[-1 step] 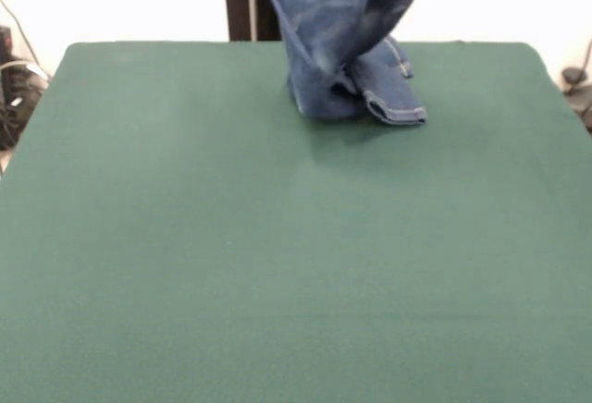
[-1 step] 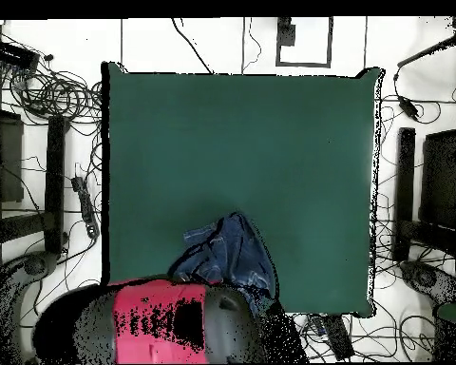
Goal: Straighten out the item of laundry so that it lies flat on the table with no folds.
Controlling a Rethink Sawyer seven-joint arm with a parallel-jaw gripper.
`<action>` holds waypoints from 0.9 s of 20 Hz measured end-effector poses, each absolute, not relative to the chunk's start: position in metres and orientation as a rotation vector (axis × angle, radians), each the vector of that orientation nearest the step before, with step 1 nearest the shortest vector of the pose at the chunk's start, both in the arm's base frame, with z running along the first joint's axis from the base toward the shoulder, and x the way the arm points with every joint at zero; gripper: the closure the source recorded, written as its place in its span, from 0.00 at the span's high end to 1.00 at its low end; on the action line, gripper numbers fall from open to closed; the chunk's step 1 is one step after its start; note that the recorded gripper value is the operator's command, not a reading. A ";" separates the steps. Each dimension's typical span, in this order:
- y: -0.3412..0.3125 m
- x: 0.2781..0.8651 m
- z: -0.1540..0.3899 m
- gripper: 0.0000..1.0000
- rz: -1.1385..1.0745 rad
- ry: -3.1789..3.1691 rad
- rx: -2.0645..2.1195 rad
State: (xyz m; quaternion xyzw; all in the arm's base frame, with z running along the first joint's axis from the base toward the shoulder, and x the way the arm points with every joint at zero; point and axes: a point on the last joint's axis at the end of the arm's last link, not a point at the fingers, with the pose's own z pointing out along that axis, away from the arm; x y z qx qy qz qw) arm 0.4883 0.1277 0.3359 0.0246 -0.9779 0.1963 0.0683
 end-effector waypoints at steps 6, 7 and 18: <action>0.099 0.514 0.356 0.00 0.406 -2.962 -0.176; 0.086 0.520 0.361 0.00 0.388 -2.956 -0.228; -0.020 0.545 0.419 0.00 0.333 -2.881 -0.576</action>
